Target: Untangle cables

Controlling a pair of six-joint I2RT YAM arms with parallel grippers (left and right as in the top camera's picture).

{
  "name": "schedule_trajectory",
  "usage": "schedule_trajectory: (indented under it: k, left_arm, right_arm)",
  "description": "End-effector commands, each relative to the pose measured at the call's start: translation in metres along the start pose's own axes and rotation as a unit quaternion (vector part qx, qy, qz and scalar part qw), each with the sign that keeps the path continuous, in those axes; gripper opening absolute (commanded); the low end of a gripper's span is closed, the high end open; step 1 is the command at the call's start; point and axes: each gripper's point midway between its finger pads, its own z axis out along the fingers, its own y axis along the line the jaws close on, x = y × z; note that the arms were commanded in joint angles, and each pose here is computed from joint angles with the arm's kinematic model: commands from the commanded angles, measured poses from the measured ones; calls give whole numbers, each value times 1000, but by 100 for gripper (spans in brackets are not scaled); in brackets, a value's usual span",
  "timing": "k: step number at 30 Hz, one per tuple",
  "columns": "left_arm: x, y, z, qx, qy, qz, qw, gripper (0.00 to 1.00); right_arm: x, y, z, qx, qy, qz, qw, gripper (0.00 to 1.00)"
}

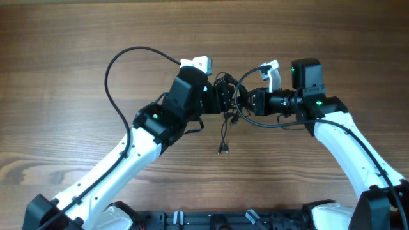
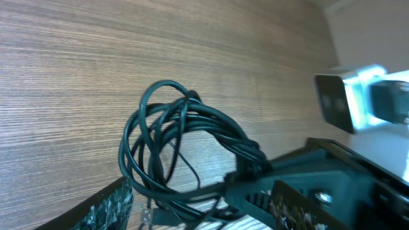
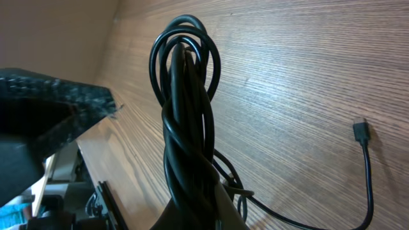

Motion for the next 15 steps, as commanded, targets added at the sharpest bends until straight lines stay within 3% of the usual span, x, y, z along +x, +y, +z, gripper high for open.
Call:
schedule_trajectory:
  k: [1,8,10,15]
  left_arm:
    - [1,12,14,-23,3,-5,1000,70]
    - [-9,17,24,-34,-21,-4,999,70]
    - [-12,18,24,-34,-25,-6,999,62]
    - [-13,17,25,-32,-26,-6,999,57]
  right_arm:
    - [1,11,0,-27,5,-15,1000,4]
    - [4,18,-1,-48,10,-29,998,4]
    - [4,18,-1,-48,12,-27,998,5]
    - [5,19,-1,-50,12,-27,998,4]
